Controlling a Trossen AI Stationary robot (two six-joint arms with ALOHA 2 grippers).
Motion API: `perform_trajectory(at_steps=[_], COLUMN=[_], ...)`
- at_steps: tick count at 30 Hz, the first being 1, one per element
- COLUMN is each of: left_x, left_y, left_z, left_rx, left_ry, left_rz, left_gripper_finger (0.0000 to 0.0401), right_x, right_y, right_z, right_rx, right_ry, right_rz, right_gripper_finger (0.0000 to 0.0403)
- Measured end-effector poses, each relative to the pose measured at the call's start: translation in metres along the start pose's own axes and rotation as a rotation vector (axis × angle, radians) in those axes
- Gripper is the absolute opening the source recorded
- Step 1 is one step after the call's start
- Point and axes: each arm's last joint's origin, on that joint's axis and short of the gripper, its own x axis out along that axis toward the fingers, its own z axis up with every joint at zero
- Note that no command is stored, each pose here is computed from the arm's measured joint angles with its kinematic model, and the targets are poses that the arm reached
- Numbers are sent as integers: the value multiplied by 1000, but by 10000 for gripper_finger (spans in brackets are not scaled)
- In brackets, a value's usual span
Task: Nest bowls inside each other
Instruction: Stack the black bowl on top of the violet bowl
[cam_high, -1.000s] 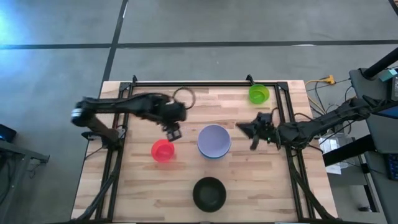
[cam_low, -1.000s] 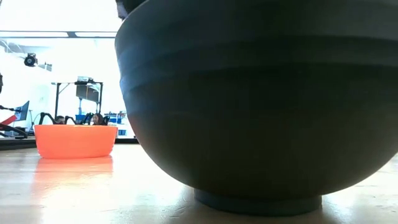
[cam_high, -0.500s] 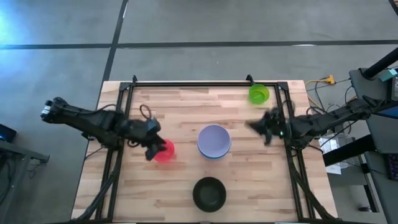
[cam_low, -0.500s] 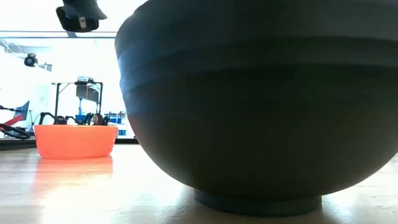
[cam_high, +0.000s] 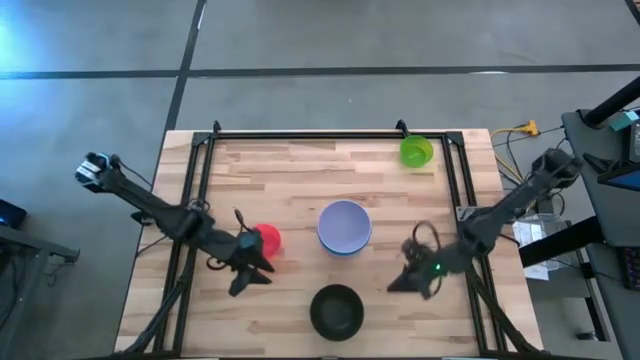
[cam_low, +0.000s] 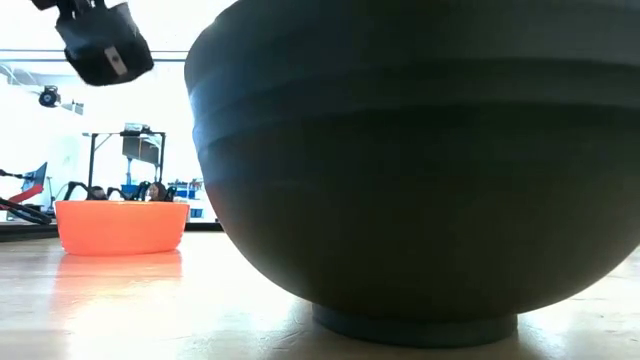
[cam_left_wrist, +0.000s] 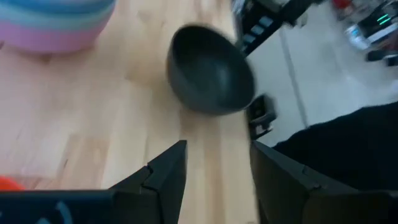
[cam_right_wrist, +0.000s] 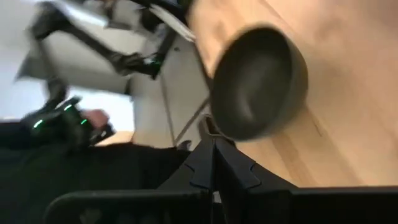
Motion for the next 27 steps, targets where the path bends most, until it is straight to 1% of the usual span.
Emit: perform_trajectory(at_steps=[3, 6, 9, 12, 14, 16, 22, 25, 27], left_x=[13, 21, 21, 18, 17, 16, 15, 15, 15], left_y=[2, 2, 1, 0, 0, 0, -1, -1, -1], left_z=[-4, -4, -3, -1, -1, -1, -1, -1, -1], left_rx=[3, 9, 44, 92, 132, 169, 214, 234, 242], left_ry=[36, 54, 43, 33, 31, 28, 25, 32, 40], left_rz=[31, 45, 24, 15, 17, 14, 12, 6, -1], left_gripper_finger=[160, 160, 160, 160, 160, 160, 160, 160, 160], right_x=[22, 43, 64, 83, 94, 103, 111, 106, 102], right_y=[-5, -10, -11, -2, 6, 12, 23, 30, 32], right_z=[-22, -39, -50, -55, -57, -58, -57, -50, -44], right_rx=[113, 287, 395, 415, 402, 398, 420, 420, 425], right_ry=[-32, -72, -80, -78, -76, -78, -112, -151, -176], right_rz=[-92, -178, -226, -229, -221, -241, -438, -541, -605], right_gripper_finger=[9, 9, 16, 40, 65, 95, 176, 198, 204])
